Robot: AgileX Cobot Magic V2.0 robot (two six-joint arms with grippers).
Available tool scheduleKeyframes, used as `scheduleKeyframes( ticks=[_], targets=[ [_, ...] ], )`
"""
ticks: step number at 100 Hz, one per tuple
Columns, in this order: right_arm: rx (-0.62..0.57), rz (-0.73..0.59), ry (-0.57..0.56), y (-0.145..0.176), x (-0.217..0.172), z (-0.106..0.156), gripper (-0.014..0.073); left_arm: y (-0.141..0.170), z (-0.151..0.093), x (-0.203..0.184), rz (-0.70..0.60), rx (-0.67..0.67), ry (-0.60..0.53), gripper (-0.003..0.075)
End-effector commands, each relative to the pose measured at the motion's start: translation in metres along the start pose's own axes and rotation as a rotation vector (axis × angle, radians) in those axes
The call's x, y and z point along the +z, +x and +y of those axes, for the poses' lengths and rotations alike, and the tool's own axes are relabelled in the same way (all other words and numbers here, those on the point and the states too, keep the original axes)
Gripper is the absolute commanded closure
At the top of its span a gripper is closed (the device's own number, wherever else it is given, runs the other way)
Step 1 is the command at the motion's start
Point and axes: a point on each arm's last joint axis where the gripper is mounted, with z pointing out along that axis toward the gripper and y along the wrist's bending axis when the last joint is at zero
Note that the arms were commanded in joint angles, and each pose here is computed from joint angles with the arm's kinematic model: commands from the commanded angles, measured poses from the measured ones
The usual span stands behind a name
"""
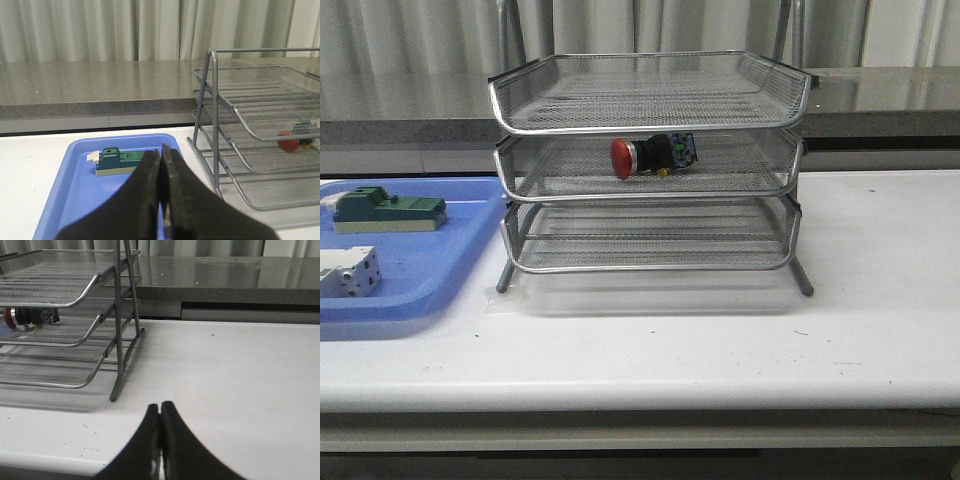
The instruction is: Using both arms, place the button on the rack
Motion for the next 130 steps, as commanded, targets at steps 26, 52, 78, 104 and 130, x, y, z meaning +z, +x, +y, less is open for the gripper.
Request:
scheduleKeyframes(
  ticks=[26,52,78,104,130],
  targets=[
    [-0.014,-0.103,0.006,-0.008,-0.002,0.0,0.0653,-0.014,0.003,-0.001,-0.071,-0.018,-0.035,0.0741],
    [-0.014,-0.103,0.006,-0.008,-0.002,0.0,0.0653,-0.013,0.003,-0.001,-0.066,0.038,-0.043,0.0741],
    [-0.014,-0.103,0.006,-0.008,-0.002,0.0,0.0653,-0.011,0.009,-0.001,-0.043,0.08,-0.113,0.0741],
    [-0.014,-0.103,0.006,-0.008,-0.002,0.0,0.0653,-0.004,0.011,-0.005,-0.104,0.117,-0.132,0.0741],
    [-0.014,-0.103,0.006,-0.008,-0.002,0.0,0.0653,0.038,0.014,-0.007,-0.129,0.096,-0.124,0.0741]
  ],
)
